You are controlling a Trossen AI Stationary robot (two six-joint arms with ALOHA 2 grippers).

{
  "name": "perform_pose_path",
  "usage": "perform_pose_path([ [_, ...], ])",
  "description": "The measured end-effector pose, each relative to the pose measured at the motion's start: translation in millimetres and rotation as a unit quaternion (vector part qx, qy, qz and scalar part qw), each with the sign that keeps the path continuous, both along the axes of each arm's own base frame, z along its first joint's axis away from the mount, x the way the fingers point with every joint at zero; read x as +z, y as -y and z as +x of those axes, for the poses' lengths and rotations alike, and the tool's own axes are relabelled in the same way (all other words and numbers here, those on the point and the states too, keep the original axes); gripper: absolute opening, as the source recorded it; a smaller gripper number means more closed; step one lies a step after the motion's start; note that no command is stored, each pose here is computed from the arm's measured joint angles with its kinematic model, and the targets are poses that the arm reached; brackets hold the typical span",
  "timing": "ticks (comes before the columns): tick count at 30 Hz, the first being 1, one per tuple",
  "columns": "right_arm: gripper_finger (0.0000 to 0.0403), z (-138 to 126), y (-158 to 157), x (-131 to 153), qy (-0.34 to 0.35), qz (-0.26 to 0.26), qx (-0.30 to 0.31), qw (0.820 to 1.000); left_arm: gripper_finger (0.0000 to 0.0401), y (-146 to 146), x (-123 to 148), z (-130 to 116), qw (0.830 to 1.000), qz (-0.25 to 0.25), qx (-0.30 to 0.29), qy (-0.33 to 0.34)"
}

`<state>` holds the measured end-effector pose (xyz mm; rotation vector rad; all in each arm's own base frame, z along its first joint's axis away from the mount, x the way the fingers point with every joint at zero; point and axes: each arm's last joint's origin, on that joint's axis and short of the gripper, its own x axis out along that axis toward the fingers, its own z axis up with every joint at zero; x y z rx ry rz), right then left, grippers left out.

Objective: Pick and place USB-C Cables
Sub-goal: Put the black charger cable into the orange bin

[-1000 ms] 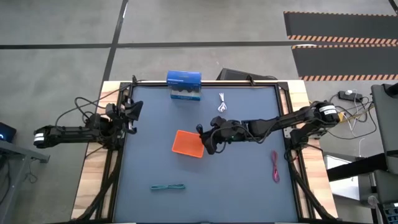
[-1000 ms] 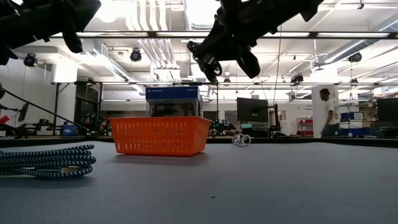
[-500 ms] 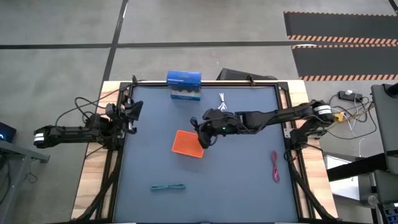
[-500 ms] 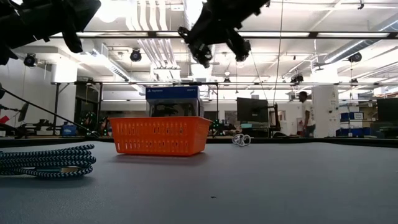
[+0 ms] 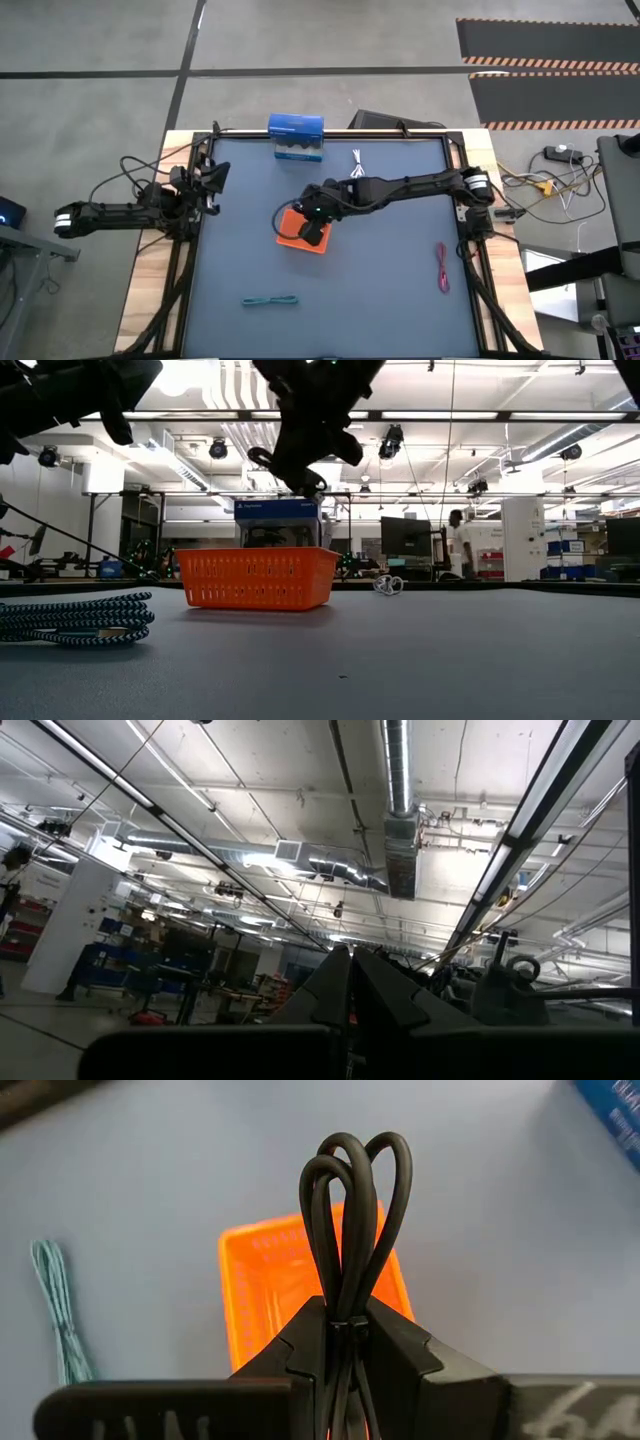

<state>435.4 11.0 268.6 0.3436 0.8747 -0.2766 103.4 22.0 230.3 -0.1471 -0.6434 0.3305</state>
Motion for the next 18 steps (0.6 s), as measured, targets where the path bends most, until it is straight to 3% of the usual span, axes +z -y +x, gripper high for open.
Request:
perform_pose_path([
  [9, 0.0043, 18, -2, -18, -0.036, 0.064, 0.054, 0.996, 0.0000, 0, 0, -1, 1.000, 0.000, 0.000, 0.002],
  [18, 0.0043, 39, -1, -43, -0.056, 0.072, 0.082, 0.992, 0.0000, 0, 0, -1, 1.000, 0.000, -0.001, 0.003],
])
